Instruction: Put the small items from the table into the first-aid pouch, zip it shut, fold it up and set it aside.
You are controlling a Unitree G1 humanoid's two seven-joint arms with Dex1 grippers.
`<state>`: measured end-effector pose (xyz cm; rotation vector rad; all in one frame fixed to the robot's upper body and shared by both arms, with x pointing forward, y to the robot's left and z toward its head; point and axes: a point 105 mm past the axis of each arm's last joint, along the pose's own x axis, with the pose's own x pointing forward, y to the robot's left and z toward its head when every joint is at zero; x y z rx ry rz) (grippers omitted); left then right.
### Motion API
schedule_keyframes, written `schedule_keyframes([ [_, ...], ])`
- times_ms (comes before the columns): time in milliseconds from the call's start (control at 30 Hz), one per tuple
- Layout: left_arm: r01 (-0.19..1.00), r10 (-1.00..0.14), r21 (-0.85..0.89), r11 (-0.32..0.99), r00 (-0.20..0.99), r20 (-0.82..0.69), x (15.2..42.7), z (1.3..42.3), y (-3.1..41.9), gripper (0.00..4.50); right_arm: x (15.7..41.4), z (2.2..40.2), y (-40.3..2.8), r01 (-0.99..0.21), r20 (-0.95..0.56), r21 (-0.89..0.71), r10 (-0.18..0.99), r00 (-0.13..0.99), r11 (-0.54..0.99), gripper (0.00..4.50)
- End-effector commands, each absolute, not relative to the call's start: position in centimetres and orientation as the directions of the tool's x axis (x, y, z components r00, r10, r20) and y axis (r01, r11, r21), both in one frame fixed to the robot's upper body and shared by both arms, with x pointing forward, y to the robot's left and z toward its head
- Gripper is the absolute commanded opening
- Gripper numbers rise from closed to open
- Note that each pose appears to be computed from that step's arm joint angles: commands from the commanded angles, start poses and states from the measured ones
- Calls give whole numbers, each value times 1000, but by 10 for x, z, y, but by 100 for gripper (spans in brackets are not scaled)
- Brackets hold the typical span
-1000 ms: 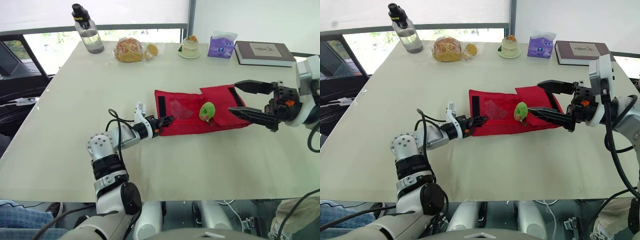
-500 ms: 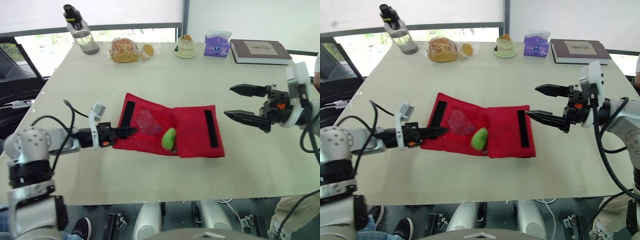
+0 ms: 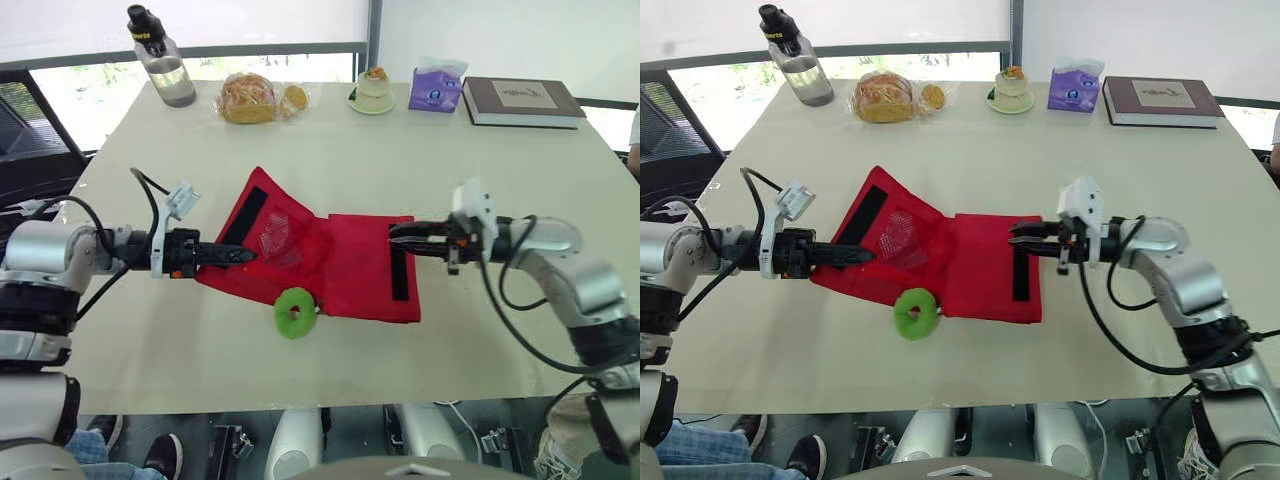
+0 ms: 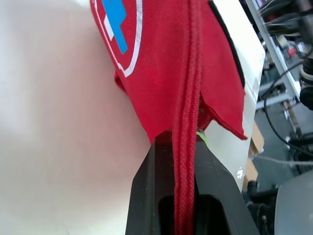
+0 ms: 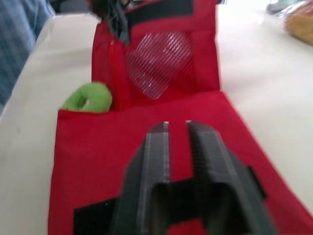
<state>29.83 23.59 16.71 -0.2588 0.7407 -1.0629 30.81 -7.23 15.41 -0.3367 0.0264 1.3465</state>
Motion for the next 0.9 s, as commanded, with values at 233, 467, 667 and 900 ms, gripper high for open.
schedule_keyframes([
  [233,828,-957,-495,264,162,-240,297,224,182,0,316,86,-76,-942,-474,-311,839,268,126,5],
  [467,878,-984,-475,69,-19,-178,278,234,116,0,318,73,-69,-943,-504,-291,811,297,164,5],
  [667,855,-985,-519,13,-79,-155,277,212,76,0,332,79,-71,-918,-471,-306,798,375,251,5],
  [900,787,-990,-617,22,-68,-121,284,181,56,0,342,97,-75,-879,-334,-250,815,473,407,5],
])
